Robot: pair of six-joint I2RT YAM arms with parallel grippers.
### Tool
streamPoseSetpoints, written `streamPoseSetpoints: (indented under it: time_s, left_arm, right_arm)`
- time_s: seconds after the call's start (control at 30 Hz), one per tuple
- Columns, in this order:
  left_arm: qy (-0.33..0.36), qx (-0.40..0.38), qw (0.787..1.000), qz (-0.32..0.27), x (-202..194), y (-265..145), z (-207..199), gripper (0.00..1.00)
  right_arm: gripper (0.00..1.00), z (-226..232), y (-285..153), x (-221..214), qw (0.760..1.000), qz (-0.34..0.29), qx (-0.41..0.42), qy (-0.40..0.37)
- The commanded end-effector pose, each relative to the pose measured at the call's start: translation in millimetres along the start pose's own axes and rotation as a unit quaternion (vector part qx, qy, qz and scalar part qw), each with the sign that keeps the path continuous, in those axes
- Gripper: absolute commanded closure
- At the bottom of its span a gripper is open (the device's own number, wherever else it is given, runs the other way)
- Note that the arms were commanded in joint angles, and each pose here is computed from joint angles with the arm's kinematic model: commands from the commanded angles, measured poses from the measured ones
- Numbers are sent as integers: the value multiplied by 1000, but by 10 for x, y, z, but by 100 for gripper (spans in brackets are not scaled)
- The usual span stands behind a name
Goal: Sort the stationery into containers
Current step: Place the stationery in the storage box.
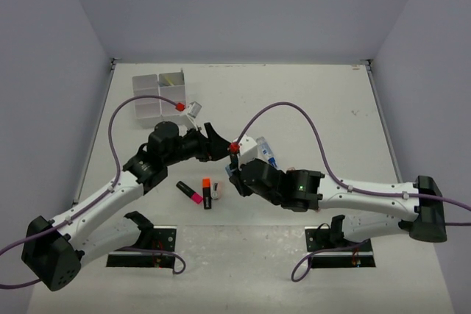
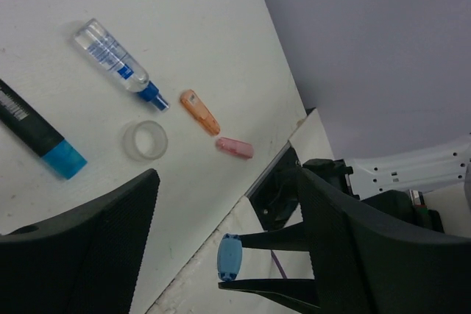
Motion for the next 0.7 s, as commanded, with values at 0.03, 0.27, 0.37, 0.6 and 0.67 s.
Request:
streamPoseSetpoints:
  time_s: [0.03,0.27,0.37,0.6,0.67]
  left_arm:
    - [1,-46,999,23,-90,17,-35,31]
    - [21,-61,996,54,-260,72,-83,46]
    - [23,-64,996,65,-290,103,-81,57]
    - [42,-41,997,57,-238,127,-104,100]
    - [57,-25,998,31,-157,138,-125,100]
  right_arm:
    - [100,-64,-177,389,995,-99,-18,29]
    - [100,-138,-195,447,993,-94,-65,38]
    - [100,-151,-181,475,991,-94,-80,45]
    - [99,-149,-182,552,991,-98,-85,44]
    - [81,-159,-165,555,991,-96,-87,43]
Point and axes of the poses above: each gripper's point midway between its finger pads, its own y axis out along the fingers, its own z axis along the line the jaws close on, x = y × z, the point moved 8 cm from there along -y, back along the fingers, and after that the axes turned 11 degrees about -y, right-handed, at the moved point
